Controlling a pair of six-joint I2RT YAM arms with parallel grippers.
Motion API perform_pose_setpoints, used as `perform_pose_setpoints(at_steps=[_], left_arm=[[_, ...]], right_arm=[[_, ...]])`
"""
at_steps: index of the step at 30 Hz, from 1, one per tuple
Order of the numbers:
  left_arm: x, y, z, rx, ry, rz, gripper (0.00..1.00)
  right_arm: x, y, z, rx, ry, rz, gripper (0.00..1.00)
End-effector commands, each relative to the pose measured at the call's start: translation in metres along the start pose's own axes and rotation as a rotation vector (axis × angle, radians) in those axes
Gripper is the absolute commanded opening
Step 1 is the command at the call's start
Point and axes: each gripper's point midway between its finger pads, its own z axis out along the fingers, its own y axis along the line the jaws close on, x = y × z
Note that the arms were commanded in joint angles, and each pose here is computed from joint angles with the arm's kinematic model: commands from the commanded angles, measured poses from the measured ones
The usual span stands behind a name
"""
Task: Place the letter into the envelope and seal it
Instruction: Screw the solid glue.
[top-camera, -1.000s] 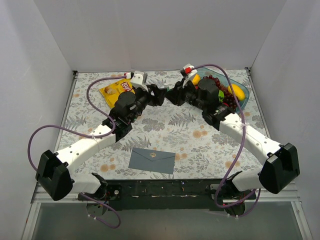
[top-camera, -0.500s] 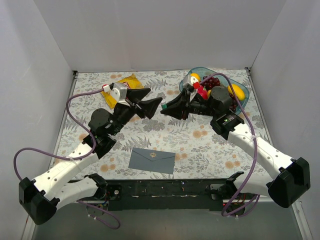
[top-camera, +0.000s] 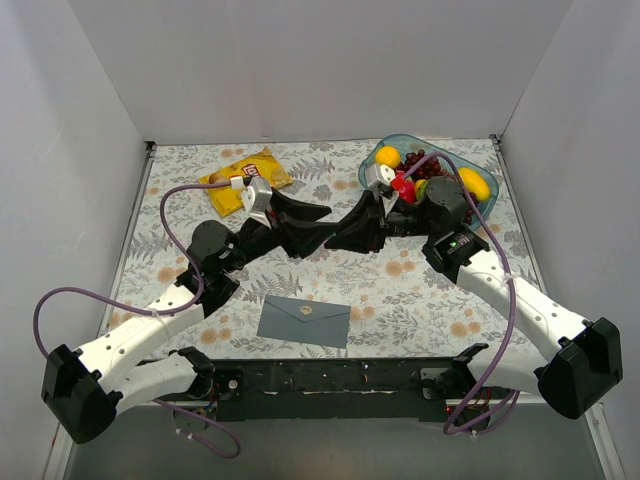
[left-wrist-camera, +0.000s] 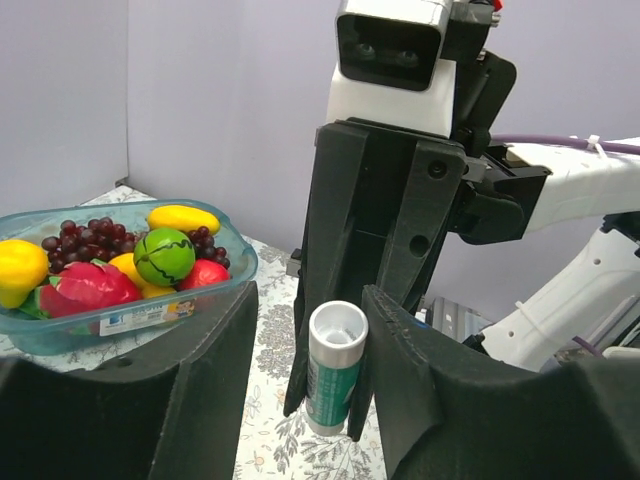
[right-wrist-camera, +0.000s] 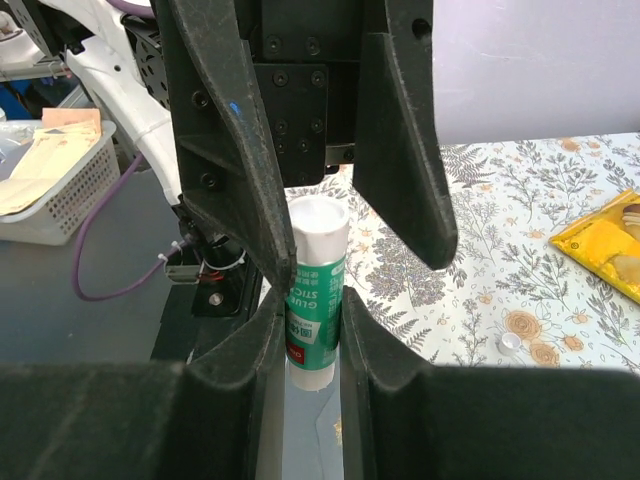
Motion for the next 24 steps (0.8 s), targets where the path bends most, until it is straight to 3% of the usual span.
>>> perform_pose_setpoints(at_steps=[1, 4, 6, 7, 11, 16, 18, 20, 24], left_arm=[[-0.006, -0.008, -0.002, 0.038, -0.013, 0.006, 0.43], [-0.006, -0.006, 0.001, 0.031, -0.001, 0.011, 0.28], [-0.006, -0.005, 0.003, 0.026, 0.009, 0.012, 0.06], [-0.005, -0.004, 0.003, 0.025, 0.015, 0.014, 0.0], [0.001, 0.019, 0.006, -0.094, 0.027, -0.001, 0.0], [0.016, 0.126, -0.001, -0.631, 0.024, 0.018, 0.0], [0.031, 0.156, -0.001, -0.75, 0.033, 0.037, 0.0], [0.021, 0.177, -0.001, -0.865, -0.012, 0.064, 0.0], [0.014, 0.182, 0.02, -0.852, -0.014, 0.079, 0.63]], right_arm=[[-0.028, 0.017, -0.002, -0.055, -0.044, -0.094, 0.01], [-0.027, 0.015, -0.002, -0.045, -0.037, -0.096, 0.01], [-0.029, 0.014, -0.002, -0.04, -0.037, -0.101, 0.01], [-0.027, 0.012, -0.001, -0.036, -0.032, -0.093, 0.01], [-0.027, -0.01, -0.001, 0.078, -0.03, -0.073, 0.01], [-0.04, -0.103, -0.016, 0.556, -0.088, -0.037, 0.01], [-0.04, -0.143, -0.03, 0.76, -0.129, -0.017, 0.01], [-0.038, -0.172, -0.042, 0.905, -0.165, 0.013, 0.01], [-0.045, -0.173, -0.038, 0.887, -0.205, 0.01, 0.01]])
